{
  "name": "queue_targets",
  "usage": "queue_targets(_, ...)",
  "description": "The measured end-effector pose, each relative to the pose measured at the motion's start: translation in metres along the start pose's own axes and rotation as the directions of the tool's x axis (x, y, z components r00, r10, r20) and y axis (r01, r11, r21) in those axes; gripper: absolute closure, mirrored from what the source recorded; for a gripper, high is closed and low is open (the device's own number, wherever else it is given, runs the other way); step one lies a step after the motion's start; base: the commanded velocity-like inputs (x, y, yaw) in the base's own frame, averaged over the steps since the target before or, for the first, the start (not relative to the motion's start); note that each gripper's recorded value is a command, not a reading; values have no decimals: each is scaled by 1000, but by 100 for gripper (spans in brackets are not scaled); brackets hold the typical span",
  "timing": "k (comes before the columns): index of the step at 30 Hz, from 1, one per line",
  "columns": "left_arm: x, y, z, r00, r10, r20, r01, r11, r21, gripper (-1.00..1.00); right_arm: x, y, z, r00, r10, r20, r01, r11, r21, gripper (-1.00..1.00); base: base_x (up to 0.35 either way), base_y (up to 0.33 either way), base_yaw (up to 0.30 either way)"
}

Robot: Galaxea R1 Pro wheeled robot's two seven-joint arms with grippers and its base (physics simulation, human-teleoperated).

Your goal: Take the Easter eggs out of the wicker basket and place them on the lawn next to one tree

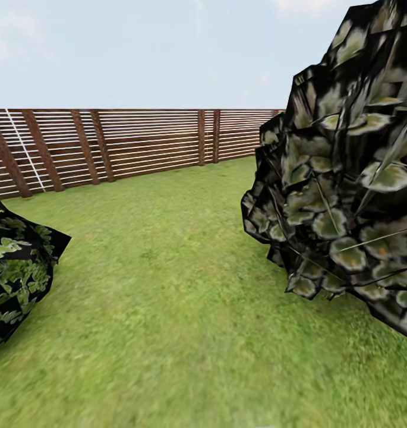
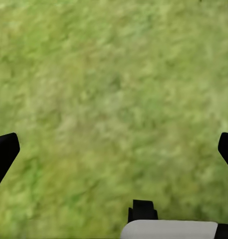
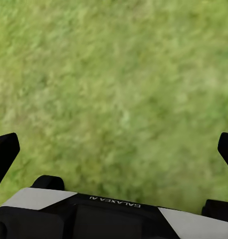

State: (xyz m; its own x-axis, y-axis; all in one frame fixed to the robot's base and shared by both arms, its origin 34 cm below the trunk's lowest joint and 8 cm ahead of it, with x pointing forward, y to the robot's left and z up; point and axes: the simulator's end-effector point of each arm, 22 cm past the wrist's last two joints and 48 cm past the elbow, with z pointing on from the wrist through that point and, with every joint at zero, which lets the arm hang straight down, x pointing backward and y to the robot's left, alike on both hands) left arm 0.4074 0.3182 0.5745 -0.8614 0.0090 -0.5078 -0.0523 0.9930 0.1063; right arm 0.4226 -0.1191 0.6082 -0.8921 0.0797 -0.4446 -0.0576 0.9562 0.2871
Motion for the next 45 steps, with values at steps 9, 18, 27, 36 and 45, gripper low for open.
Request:
queue_targets(9, 0, 0, 0, 1000, 1, 0, -1, 1000, 1, -100, 9, 0, 0, 1000, -2, -20, 2, 1000, 0, -100, 283, 116, 13)
queue_targets(18, 1, 0, 0, 1000, -1, -2, 1, 1000, 1, -100, 20, 0, 1, 999, -5, -42, 5, 1000, -1, -100, 218, 220, 1)
queue_targets(27, 1, 0, 0, 1000, 0, -1, 0, 1000, 1, -100, 20, 0, 1, 999, 0, -41, 0, 1000, -1, -100, 169, 263, 0)
queue_targets(36, 0, 0, 0, 1000, 0, 0, 0, 1000, 2, -100, 19, 1, 1, 999, 0, -40, 0, 1000, -1, -100, 224, 258, 90)
queue_targets(45, 1, 0, 0, 1000, 2, 0, -2, 1000, 3, -100, 19, 1, 1, 999, 3, -40, -3, 1000, -2, -100, 291, 161, 61)
